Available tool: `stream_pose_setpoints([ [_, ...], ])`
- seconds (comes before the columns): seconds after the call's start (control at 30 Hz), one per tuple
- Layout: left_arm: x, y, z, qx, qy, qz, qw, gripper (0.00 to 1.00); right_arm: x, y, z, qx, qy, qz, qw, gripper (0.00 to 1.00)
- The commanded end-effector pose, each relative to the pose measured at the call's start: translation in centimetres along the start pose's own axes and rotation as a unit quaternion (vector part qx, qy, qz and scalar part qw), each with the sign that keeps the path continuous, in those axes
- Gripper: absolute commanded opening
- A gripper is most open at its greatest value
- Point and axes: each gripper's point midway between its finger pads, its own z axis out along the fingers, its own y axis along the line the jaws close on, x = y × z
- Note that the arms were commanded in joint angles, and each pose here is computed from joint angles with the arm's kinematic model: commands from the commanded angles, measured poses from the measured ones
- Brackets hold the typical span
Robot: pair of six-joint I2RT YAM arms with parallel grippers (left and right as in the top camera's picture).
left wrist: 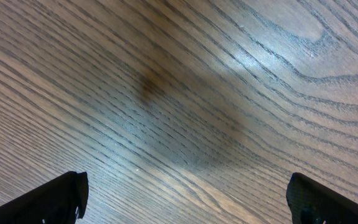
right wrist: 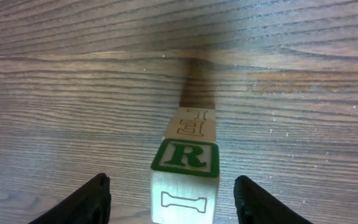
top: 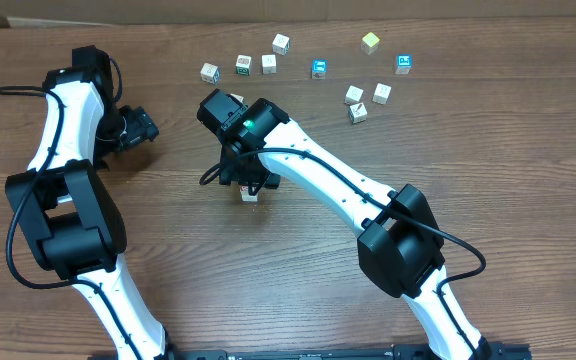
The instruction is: Form a tower
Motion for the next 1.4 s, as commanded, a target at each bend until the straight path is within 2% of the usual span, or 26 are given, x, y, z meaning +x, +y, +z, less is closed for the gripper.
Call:
stream_pose_setpoints([
  [0.0, 0.1, -0.2, 0.4, -0.004, 0.003, 0.009, 1.000, 1.00, -1.6, 0.7, -1.5, -0.024, -0.019, -0.003, 1.000, 0.63],
  [0.13, 0.1, -0.2, 0.4, -0.004, 0.003, 0.009, 1.000, 0.99, -3.6, 0.0, -2.9, -0.036, -0.037, -0.002, 0.999, 0.66],
  [0.4, 0.1, -0.2, 0.4, -0.004, 0.003, 0.009, 1.000, 1.00, -5.6, -3.5, -3.1, -0.021, -0.023, 0.042, 0.999, 0.65],
  [0.47, 0.1, -0.2, 0.4, -0.004, 0.003, 0.009, 1.000, 0.99, -5.7, -4.7, -3.1, -0.011, -0.013, 0.053, 0.998, 0.56],
  [0.5, 0.1, -0.2, 0.4, -0.004, 0.003, 0.009, 1.000, 1.00, -5.5, -5.6, -3.1, -0.001, -0.003, 0.060, 0.998, 0.41],
  [0.6, 0.1, -0.2, 0.4, -0.004, 0.003, 0.009, 1.000, 1.00, -4.8, -7.0, -3.2, 0.019, 0.017, 0.068, 0.997, 0.20],
  [0.67, 0.1, -0.2, 0.4, -0.004, 0.003, 0.009, 1.000, 0.99, -4.0, -7.6, -3.3, 0.033, 0.032, 0.069, 0.997, 0.09],
  [0.73, 0.1, -0.2, 0.4, -0.004, 0.003, 0.010, 1.000, 1.00, -3.4, -8.1, -3.2, 0.044, 0.044, 0.070, 0.996, 0.04],
  [0.93, 0.1, -0.2, 0.4, -0.004, 0.003, 0.010, 1.000, 0.99, -1.3, -8.2, -2.2, 0.061, 0.075, 0.062, 0.993, 0.04],
  [1.17, 0.1, -0.2, 0.4, -0.004, 0.003, 0.010, 1.000, 1.00, -0.8, -6.7, -1.8, 0.028, 0.090, 0.059, 0.994, 0.04],
  [1.27, 0.1, -0.2, 0.4, -0.004, 0.003, 0.010, 1.000, 0.99, -0.5, -5.0, -1.9, -0.027, 0.109, -0.001, 0.994, 0.04],
  [1.37, 0.1, -0.2, 0.4, -0.004, 0.003, 0.010, 1.000, 1.00, -0.1, -4.2, -2.3, -0.071, 0.132, -0.027, 0.988, 0.04],
])
